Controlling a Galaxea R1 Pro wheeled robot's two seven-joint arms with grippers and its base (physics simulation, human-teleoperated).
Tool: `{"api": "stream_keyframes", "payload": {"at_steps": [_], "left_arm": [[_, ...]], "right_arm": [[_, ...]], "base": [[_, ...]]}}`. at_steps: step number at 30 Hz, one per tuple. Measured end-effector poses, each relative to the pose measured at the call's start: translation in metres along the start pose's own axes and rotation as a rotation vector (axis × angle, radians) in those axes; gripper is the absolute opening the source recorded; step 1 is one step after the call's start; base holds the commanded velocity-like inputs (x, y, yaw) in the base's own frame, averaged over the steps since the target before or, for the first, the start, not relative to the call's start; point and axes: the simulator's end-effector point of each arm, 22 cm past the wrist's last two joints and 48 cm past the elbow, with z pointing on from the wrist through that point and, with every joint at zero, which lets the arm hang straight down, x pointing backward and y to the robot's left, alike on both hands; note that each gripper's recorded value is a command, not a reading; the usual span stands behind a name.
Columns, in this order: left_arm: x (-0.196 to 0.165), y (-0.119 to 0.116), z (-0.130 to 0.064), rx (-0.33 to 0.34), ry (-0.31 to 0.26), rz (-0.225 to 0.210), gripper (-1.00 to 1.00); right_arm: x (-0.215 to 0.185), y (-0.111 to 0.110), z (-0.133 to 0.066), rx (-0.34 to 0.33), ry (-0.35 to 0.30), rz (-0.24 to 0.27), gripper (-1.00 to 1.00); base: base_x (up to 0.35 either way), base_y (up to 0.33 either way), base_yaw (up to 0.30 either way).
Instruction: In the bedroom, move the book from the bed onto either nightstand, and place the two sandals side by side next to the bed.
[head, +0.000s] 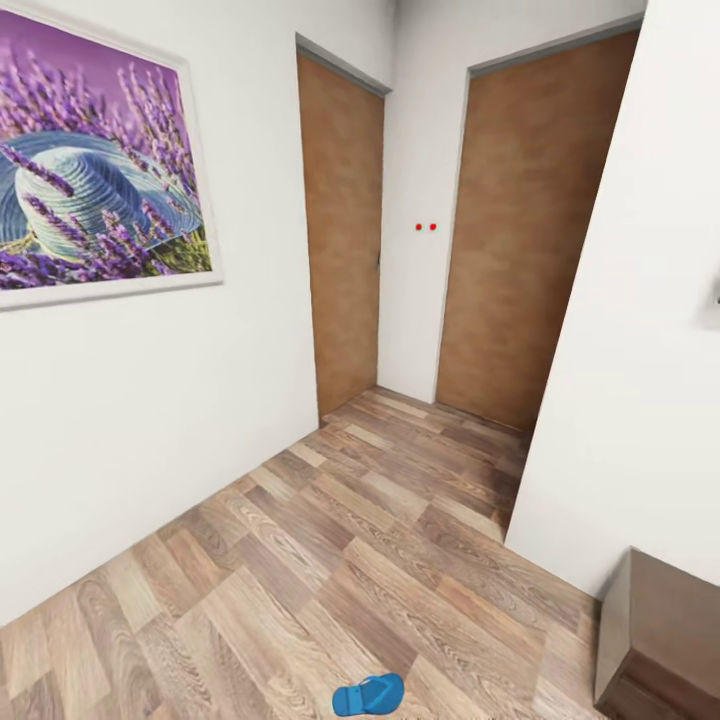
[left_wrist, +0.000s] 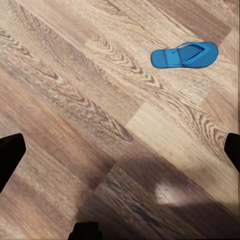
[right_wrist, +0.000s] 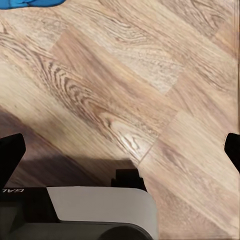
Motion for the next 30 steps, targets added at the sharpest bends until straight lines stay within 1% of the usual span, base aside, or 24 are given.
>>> {"api": "stream_keyframes", "payload": {"at_steps": [14, 20, 30], "left_arm": [[0.0001, 0.0000, 0.0000, 0.000, 0.001, 0.000, 1.00], [-0.0001, 0.0000, 0.0000, 0.000, 0.000, 0.000, 1.00], [-0.0002, 0.0000, 0.0000, 0.000, 0.000, 0.000, 1.00]], "right_arm": [[-0.0005, 0.0000, 0.0000, 0.000, -0.001, 0.000, 1.00], [-0.0004, 0.0000, 0.0000, 0.000, -0.001, 0.000, 1.00], [-0.0003, 0.0000, -0.0001, 0.000, -0.001, 0.000, 1.00]], "base": [[0.003, 0.000, -0.277], [0.061, -0.007, -0.265], [0.085, -0.077, -0.258]]}}
